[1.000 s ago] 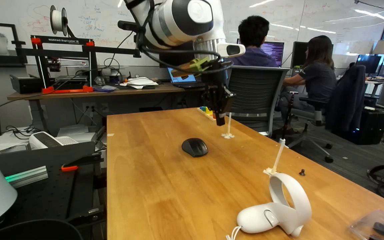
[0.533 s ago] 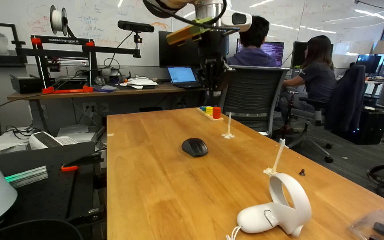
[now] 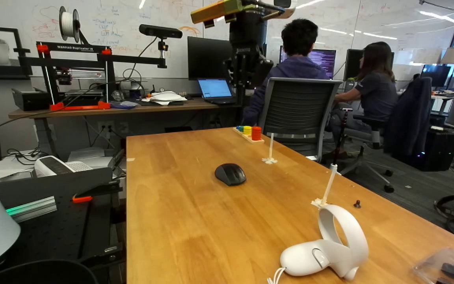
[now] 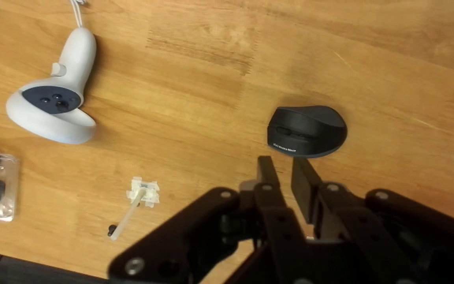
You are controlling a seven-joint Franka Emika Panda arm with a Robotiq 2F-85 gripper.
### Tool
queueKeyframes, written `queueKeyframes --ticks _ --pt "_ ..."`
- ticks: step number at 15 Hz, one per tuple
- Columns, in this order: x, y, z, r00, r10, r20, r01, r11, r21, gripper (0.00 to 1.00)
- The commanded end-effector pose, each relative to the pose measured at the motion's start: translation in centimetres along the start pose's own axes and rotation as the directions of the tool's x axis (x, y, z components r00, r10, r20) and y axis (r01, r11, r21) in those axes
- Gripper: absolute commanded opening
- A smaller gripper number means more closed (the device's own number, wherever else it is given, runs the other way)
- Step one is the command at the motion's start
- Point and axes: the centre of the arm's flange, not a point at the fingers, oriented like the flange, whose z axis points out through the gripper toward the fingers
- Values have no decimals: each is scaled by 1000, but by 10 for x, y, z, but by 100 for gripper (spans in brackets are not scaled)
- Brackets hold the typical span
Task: Press the left button on the computer mouse.
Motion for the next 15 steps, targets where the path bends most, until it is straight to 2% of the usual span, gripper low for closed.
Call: queueKeyframes --ticks 1,6,8,9,10,11,15 --pt "-4 2 -22 1000 -30 1 30 999 22 52" --pt "-8 3 -30 999 -50 11 50 999 15 89" --pt "-10 3 -32 998 -55 20 55 998 18 100" --pt "-11 4 -32 998 -59 36 58 998 22 100" --pt "-8 0 -18 999 -40 24 40 999 6 93" --pt "-9 0 -18 999 -43 32 43 999 8 100" --pt "-10 1 -19 998 -46 37 46 999 9 100"
